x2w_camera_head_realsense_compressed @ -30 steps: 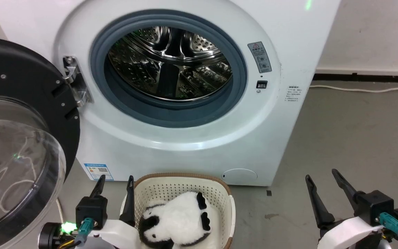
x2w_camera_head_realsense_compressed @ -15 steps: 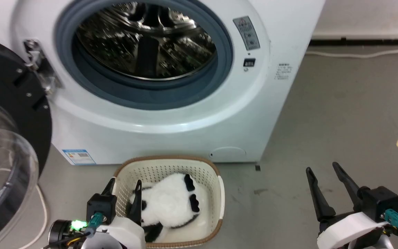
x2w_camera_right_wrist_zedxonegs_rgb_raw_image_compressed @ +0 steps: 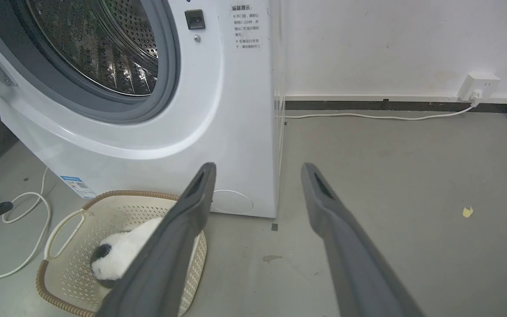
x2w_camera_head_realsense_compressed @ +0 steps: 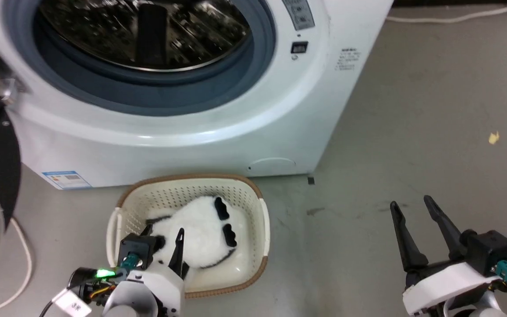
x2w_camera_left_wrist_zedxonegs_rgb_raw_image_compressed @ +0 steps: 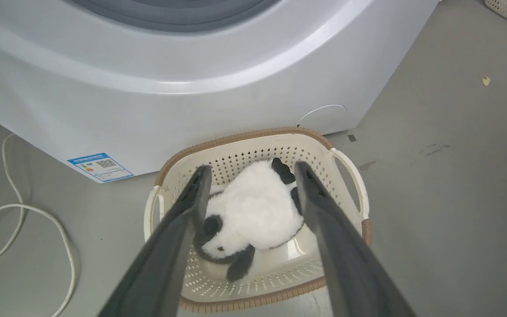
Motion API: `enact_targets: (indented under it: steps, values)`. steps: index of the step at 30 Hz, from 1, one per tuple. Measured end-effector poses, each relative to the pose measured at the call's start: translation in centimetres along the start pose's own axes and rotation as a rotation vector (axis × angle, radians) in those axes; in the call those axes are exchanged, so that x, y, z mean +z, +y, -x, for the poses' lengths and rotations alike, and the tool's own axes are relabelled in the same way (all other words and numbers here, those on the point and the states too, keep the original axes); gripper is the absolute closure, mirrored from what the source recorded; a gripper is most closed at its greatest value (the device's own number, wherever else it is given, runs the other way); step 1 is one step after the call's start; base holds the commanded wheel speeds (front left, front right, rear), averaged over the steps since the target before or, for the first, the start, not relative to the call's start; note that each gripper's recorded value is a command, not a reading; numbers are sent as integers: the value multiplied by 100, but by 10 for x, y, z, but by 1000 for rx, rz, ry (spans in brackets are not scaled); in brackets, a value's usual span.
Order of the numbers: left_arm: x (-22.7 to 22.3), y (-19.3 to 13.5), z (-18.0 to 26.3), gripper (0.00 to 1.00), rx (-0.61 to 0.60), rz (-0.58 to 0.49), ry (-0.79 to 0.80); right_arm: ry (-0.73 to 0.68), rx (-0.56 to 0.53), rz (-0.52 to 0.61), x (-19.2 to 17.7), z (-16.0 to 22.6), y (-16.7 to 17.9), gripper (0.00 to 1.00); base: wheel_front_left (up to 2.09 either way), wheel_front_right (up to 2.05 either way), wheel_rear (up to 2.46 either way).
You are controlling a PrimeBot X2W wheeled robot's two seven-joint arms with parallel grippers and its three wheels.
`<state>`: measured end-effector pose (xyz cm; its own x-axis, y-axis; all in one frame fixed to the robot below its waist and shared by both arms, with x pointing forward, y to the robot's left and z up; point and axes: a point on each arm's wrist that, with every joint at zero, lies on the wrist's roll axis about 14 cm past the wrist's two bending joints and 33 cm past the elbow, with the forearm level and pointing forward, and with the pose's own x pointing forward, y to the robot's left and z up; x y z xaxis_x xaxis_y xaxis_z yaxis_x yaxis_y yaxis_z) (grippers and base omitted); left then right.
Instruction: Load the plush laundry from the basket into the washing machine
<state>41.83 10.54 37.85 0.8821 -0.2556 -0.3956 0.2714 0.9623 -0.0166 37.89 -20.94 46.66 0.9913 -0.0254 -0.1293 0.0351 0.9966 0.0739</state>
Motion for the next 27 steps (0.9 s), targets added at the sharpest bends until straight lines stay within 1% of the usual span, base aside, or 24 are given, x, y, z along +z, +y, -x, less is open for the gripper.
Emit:
enact_targets:
  steps: [11, 18, 23, 27]
  values:
    - [-49, -12, -34, 0, -90, -41, 184, 37, -35, -26, -17, -9, -11, 0, 0, 0, 0]
    - [-80, -10, -54, 0, -124, -62, 297, 66, -66, -51, -30, -14, -20, 0, 0, 0, 0]
    - [-106, -10, -65, 0, -159, -97, 395, 85, -90, -64, -39, -17, -27, 0, 0, 0, 0]
    - [-121, -11, -76, 0, -177, -112, 441, 100, -110, -75, -47, -17, -32, 0, 0, 0, 0]
